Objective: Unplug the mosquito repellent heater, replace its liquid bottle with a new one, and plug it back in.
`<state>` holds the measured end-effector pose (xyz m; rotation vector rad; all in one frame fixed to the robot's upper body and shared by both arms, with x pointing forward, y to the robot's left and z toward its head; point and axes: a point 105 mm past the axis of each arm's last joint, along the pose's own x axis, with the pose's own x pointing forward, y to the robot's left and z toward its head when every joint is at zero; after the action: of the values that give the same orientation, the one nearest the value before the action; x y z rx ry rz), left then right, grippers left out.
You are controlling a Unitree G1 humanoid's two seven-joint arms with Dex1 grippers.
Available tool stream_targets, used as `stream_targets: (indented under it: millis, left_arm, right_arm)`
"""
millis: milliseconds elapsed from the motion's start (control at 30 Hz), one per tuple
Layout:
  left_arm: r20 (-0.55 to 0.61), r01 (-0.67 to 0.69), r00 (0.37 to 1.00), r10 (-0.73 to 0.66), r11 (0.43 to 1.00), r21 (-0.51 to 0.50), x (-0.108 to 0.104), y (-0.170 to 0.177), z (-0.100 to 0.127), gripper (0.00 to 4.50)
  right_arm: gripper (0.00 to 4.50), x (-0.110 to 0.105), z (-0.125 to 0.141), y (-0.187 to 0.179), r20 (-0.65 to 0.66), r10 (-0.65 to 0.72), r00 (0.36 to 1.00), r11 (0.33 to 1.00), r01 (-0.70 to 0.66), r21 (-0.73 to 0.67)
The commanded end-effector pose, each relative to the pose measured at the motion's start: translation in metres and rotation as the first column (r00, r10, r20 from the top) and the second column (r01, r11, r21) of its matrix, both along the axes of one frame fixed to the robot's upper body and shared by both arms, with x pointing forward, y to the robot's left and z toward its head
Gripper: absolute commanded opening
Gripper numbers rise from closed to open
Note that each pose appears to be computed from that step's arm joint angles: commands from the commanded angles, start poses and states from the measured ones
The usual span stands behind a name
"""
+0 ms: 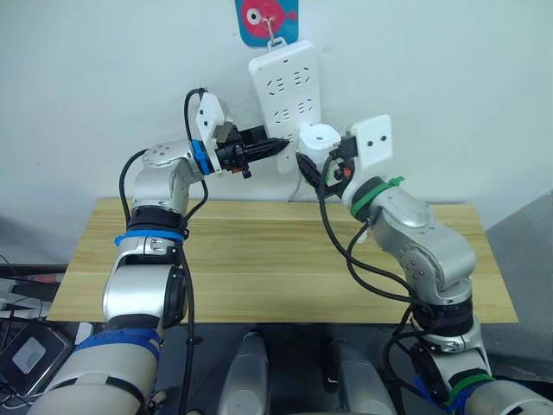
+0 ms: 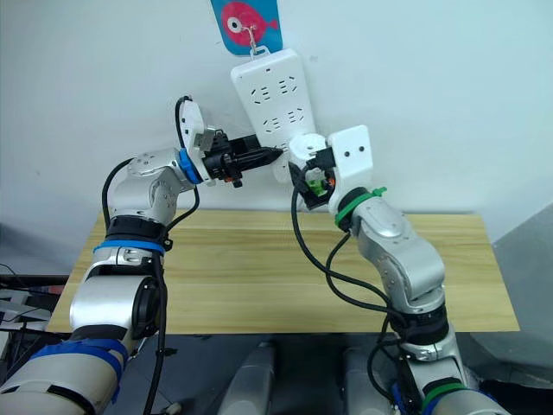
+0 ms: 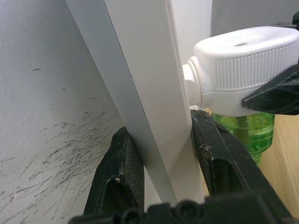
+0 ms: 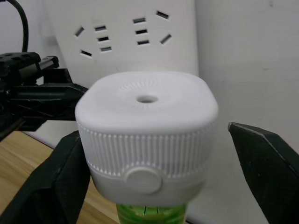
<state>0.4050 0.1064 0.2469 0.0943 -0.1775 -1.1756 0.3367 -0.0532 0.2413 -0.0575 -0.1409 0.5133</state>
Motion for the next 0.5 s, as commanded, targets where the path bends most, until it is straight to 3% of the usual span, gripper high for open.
stream_targets:
  millis: [33, 300, 400, 500]
  left_arm:
    - [0.048, 0.045, 0.998, -0.046, 0.999, 0.026, -0.003, -0.011, 0.009, 1.3]
    - [0.059, 0.01, 0.998, -0.012, 0.999, 0.031, 0.002, -0.006, 0.007, 1.3]
    - [0.056, -0.032, 0.998, 0.03, 0.999, 0.039, 0.005, 0.005, 0.003, 2.2]
    - [0.06, -0.071, 0.996, 0.068, 0.997, 0.044, 0.005, 0.018, 0.002, 3.12]
  right_arm:
    - [4.47, -0.016, 0.015, -0.007, 0.056, 0.017, 0.998, 1.0, -0.018, 0.016]
    - [4.47, -0.044, 0.004, -0.012, 0.005, 0.119, 0.993, 0.993, -0.118, -0.004]
    - [4.5, -0.045, 0.0, -0.012, -0.009, 0.143, 0.99, 0.99, -0.143, -0.001]
    - [3.9, -0.043, -0.001, -0.01, -0.01, 0.156, 0.988, 0.988, -0.156, 0.013]
